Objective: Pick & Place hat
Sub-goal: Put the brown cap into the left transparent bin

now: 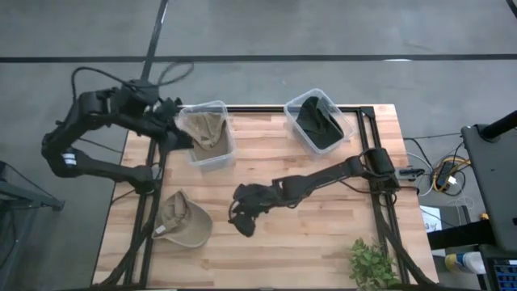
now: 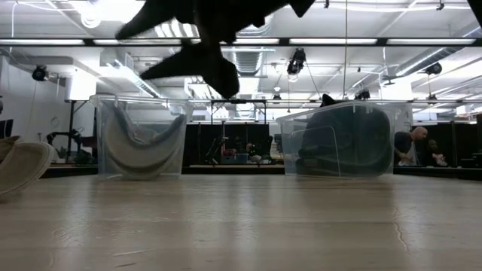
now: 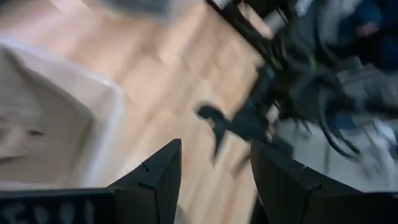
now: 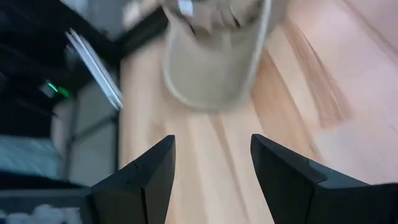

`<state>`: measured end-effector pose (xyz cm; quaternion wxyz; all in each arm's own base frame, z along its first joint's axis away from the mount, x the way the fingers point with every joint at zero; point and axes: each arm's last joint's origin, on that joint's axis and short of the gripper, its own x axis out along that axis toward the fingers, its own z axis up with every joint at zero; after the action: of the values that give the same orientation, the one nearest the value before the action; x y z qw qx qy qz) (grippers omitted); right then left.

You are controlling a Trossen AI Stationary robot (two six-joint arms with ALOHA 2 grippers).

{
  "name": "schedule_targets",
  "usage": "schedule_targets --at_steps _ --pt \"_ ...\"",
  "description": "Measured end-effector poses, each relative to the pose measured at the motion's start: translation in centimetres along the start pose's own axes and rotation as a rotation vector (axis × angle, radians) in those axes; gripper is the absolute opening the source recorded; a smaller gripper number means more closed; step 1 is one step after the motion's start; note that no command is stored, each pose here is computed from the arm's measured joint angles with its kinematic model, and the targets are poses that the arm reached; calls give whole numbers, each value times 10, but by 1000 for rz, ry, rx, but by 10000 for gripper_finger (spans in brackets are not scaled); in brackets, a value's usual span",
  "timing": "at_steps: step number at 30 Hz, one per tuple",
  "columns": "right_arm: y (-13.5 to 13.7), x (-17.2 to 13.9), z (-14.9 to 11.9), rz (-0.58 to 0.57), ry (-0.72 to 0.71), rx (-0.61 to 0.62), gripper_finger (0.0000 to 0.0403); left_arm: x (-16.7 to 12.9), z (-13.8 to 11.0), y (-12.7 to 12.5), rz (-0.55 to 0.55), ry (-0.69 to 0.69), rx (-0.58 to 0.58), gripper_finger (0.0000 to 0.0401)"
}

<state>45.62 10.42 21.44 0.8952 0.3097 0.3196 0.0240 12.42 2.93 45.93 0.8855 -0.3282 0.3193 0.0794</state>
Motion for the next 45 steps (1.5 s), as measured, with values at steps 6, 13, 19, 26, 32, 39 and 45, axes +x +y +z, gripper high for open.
schedule_targets --at_steps 6,13,19,26,32,39,45 --pt "-8 -4 -18 -123 164 -37 203 29 -16 -7 -82 182 79 183" --pt "2 -16 -36 -169 295 -138 203 68 -41 -9 -81 370 135 183" --pt "11 -29 -36 -171 304 -167 203 104 -67 -2 -71 473 198 183" --pt "17 -50 -31 -215 303 -180 203 137 -100 12 -34 619 237 183" --pt "19 -59 -26 -248 260 -180 203 161 -117 17 -55 625 325 183" --pt "19 -61 -25 -273 243 -176 203 185 -132 20 -47 675 454 183" --pt "19 -61 -26 -275 247 -185 203 208 -138 23 -36 749 577 183"
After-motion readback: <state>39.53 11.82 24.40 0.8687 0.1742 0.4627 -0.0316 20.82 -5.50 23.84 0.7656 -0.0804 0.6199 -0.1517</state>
